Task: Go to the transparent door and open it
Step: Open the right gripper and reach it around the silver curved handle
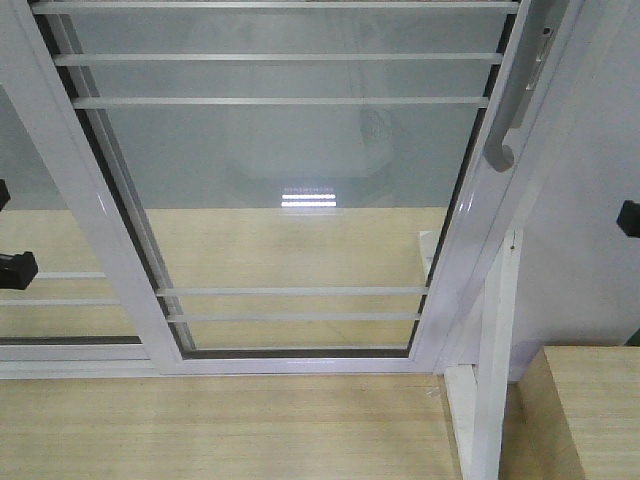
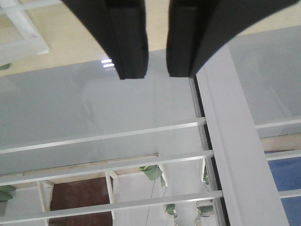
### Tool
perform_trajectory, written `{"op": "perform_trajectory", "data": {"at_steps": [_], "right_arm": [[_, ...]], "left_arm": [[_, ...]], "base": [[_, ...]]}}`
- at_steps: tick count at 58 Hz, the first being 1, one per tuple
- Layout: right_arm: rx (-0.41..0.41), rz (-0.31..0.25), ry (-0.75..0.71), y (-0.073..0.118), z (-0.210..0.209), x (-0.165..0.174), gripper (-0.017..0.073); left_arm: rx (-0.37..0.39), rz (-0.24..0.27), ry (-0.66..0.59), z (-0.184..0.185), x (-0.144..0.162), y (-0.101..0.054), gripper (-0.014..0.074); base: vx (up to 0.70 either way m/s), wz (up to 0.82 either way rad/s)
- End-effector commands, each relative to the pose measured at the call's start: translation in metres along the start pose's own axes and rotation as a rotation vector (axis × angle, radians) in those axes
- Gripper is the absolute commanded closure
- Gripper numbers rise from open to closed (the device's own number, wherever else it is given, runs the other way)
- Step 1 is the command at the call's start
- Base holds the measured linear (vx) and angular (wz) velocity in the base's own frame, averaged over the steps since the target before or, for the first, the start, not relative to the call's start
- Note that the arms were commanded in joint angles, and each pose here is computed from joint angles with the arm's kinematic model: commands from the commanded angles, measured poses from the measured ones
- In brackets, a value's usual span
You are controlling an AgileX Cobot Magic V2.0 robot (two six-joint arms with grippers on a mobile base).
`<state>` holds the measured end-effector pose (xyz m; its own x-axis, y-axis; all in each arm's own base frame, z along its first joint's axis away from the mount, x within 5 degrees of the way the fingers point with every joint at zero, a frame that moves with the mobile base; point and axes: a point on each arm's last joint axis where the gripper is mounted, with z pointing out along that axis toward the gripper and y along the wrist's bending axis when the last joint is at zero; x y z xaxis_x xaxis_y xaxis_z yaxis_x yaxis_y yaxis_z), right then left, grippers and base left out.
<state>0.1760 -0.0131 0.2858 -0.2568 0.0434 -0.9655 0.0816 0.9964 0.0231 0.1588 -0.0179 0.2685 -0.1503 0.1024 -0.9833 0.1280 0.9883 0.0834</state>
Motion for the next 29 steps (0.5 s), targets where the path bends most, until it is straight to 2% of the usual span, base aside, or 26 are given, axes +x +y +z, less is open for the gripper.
{"op": "perform_trajectory", "data": {"at_steps": [1, 6, 12, 17, 27, 29], "right_arm": [[0.003, 0.091, -0.125, -0.001, 0.0, -0.02, 0.0182], [-0.025, 0.059, -0.091, 0.005, 0.006, -0.016, 0.0183], [-0.104, 0.0, -0.087, 0.021, 0.015, -0.015, 0.0183], [-0.136, -0.018, -0.095, 0.029, 0.024, -0.019, 0.0183], [-0.133, -0.025, -0.106, 0.033, 0.052, -0.035, 0.0183], [-0.135, -0.041, -0.109, 0.034, 0.059, -0.039, 0.0183]], "left_arm": [[-0.004, -0.027, -0.137, 0.0, -0.021, 0.001, 0.0205], [0.0, -0.087, -0.151, 0.0, -0.022, 0.001, 0.0163], [0.004, -0.14, -0.147, 0.0, -0.023, 0.001, 0.0158], [0.004, -0.142, -0.145, 0.0, -0.022, 0.001, 0.016], [0.004, -0.142, -0.145, 0.0, -0.022, 0.001, 0.016], [0.004, -0.142, -0.145, 0.0, -0.022, 0.001, 0.016]], "base": [[0.0, 0.0], [0.0, 0.0], [0.0, 0.0], [0.0, 0.0], [0.0, 0.0], [0.0, 0.0]]}}
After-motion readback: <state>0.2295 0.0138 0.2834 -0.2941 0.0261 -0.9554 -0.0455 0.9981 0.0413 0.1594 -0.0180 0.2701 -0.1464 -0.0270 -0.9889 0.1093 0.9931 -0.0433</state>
